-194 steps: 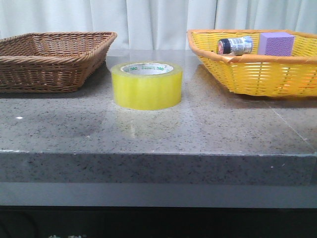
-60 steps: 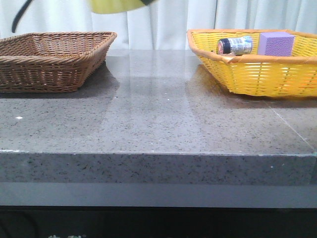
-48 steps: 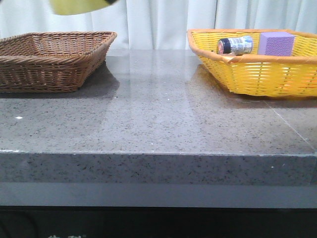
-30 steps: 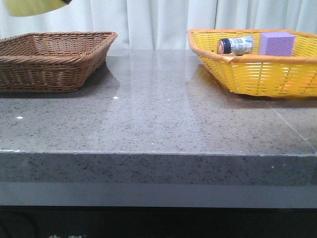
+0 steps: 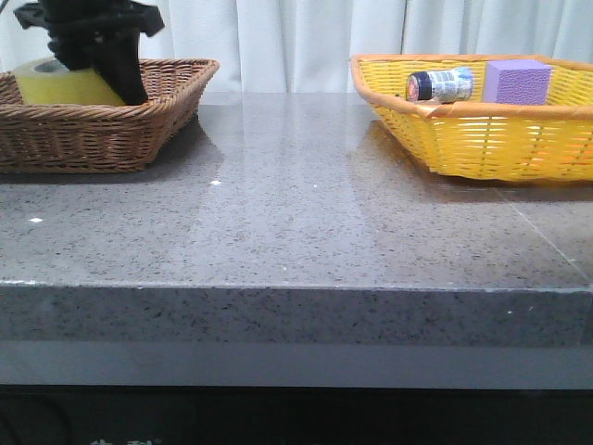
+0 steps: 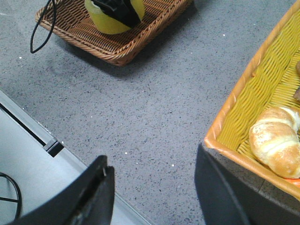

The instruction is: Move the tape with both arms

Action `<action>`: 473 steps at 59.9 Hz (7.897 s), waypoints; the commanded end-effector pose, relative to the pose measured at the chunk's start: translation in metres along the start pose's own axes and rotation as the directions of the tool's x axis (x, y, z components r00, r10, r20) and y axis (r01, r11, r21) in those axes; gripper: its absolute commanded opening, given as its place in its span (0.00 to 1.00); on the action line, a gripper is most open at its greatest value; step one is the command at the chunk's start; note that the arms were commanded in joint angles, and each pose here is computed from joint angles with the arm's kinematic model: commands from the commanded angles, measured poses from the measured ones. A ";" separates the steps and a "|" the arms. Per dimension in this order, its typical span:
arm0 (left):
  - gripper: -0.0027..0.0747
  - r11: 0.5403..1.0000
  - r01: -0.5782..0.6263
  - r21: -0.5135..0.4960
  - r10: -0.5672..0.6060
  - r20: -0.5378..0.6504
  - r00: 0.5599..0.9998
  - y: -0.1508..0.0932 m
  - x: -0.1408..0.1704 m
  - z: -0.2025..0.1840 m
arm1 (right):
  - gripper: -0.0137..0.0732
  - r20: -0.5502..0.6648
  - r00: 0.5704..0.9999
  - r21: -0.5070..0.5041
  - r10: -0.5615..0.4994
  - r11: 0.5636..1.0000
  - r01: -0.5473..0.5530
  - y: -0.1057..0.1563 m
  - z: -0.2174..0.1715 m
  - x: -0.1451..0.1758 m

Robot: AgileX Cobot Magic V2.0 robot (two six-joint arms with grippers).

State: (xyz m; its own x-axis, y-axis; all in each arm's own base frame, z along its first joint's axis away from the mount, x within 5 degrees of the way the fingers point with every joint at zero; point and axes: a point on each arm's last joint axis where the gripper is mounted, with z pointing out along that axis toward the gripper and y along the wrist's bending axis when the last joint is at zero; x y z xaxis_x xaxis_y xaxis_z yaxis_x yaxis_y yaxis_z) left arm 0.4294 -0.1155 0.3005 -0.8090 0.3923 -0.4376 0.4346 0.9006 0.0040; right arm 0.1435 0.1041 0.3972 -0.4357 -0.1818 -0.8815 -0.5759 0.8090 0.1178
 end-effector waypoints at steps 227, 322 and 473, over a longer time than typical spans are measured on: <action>0.01 0.939 0.339 -0.056 -0.080 0.924 0.373 -0.066 0.375 -0.118 | 0.08 0.072 0.997 -0.016 0.018 1.000 -0.017 0.002 -0.009 -0.011; 0.01 0.933 0.355 -0.063 -0.048 0.954 0.295 -0.063 0.388 -0.082 | 0.08 0.332 0.943 0.270 -0.024 0.960 -0.070 -0.039 -0.041 0.021; 0.01 0.933 0.355 -0.063 -0.048 0.954 0.295 -0.063 0.388 -0.082 | 0.08 0.626 0.744 0.557 -0.233 0.802 -0.218 -0.053 -0.045 0.211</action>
State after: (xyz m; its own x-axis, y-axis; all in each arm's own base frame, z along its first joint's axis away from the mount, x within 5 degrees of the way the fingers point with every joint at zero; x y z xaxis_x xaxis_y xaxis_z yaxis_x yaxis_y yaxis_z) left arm 0.0559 -0.0049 0.2090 0.0596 -0.0882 -0.9943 0.0916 0.9924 -0.0825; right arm 0.0564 -0.0007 0.2077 0.1087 0.0394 -0.9933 0.0053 0.9992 0.0402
